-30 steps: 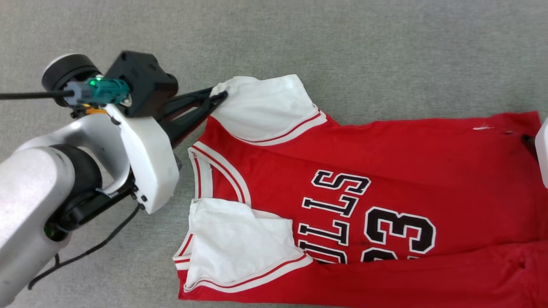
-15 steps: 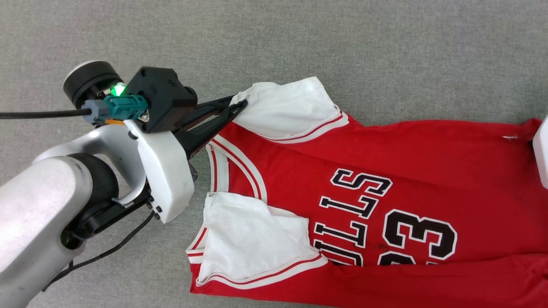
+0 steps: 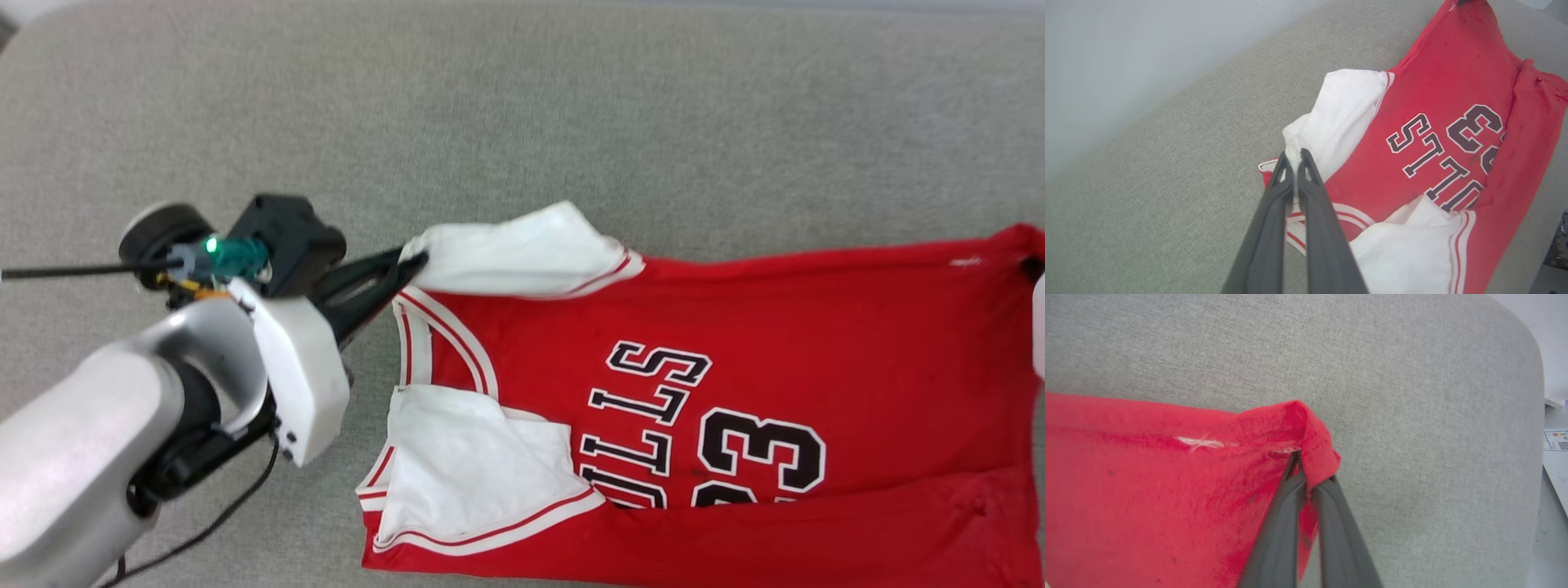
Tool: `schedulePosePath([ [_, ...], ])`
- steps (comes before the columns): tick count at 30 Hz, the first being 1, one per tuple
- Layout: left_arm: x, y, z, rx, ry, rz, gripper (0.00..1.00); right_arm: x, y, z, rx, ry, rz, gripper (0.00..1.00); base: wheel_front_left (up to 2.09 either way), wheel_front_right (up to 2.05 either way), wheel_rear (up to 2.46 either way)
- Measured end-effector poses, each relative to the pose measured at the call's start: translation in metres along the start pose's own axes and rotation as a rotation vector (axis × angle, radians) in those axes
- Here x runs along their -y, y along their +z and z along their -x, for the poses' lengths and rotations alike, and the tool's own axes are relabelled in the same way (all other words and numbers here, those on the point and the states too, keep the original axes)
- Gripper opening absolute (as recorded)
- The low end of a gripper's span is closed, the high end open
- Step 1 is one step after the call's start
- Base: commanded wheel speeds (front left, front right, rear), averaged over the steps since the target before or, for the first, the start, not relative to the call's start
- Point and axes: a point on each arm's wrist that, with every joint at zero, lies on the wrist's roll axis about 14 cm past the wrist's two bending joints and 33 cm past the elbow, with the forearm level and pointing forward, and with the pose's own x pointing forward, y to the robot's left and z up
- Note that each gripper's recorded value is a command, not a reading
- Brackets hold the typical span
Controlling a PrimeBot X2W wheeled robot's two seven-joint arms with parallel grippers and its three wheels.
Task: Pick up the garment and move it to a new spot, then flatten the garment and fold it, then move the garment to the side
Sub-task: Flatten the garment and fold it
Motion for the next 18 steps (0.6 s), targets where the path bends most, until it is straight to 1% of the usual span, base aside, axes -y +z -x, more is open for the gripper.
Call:
schedulePosePath([
  [3,0.008,-0.003,0.011,-0.001,0.005,0.002,0.00,-0.004,-0.005,0.014,0.040,0.022,-0.064,0.00,0.00,0.00,0.00],
  [8,0.027,-0.011,0.028,-0.014,0.000,0.014,0.00,-0.006,-0.015,0.039,0.100,0.029,-0.111,0.00,0.00,0.00,0.00],
  [13,0.056,-0.038,0.045,-0.087,-0.033,0.058,0.00,-0.019,-0.046,0.057,0.073,0.050,-0.132,0.00,0.00,0.00,0.00],
  [18,0.076,-0.069,0.057,-0.166,-0.057,0.112,0.00,-0.027,-0.077,0.069,0.019,0.063,-0.143,0.00,0.00,0.00,0.00],
])
